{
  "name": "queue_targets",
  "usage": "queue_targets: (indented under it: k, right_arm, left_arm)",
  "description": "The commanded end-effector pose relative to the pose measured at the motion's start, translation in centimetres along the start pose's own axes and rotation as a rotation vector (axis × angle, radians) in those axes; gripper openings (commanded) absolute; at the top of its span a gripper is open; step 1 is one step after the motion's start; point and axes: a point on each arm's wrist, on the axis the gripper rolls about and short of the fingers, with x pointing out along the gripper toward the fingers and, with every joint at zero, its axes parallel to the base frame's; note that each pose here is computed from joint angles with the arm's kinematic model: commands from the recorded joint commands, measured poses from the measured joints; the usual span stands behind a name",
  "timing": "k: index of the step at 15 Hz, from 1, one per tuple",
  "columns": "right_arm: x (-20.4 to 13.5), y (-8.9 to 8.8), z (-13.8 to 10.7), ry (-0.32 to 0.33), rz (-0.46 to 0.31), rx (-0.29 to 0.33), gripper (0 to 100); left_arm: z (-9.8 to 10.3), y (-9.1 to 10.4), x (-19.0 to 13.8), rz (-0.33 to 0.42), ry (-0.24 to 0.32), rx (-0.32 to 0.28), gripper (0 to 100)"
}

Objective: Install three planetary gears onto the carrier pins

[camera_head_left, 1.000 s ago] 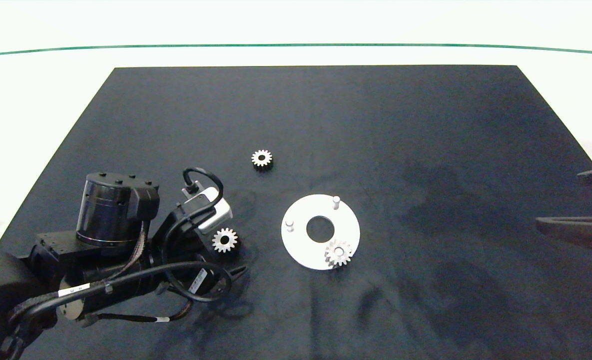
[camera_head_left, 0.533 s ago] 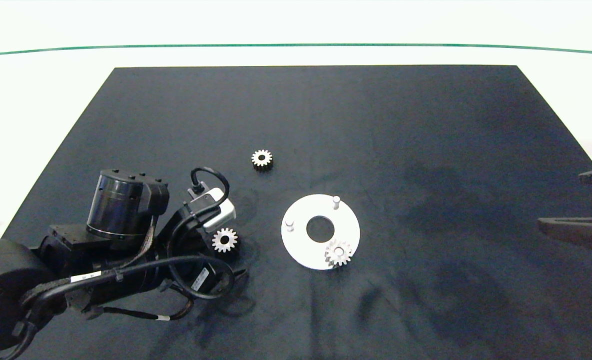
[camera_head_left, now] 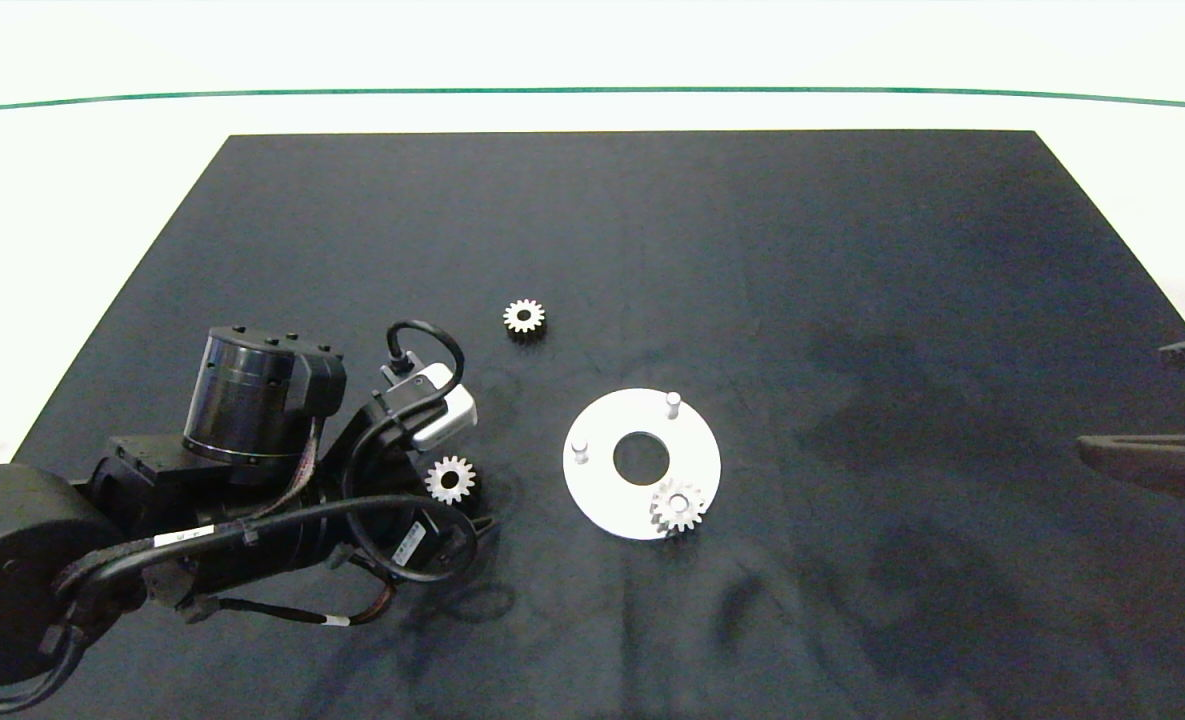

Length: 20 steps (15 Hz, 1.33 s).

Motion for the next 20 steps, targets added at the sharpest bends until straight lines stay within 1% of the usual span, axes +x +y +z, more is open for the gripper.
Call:
queue_targets:
  k: [1, 6, 7, 20]
  right_arm:
    - [0.07, 0.01, -0.06, 0.006, 0.000, -0.002, 100]
    - [0.07, 0.01, -0.06, 0.006, 0.000, -0.002, 100]
    - [0.07, 0.01, -0.06, 0.006, 0.000, -0.002, 100]
    - [0.12, 0.02, -0.12, 0.010, 0.005, -0.002, 100]
  left_arm:
    - [-0.12, -0.06, 0.26, -0.002, 0.007, 0.003, 80]
    - [-0.27, -0.05, 0.64, 0.006, 0.023, 0.002, 71]
    - [-0.29, -0.06, 0.69, 0.005, 0.025, 0.002, 68]
    - [-0.32, -0.08, 0.68, 0.002, 0.030, 0.002, 42]
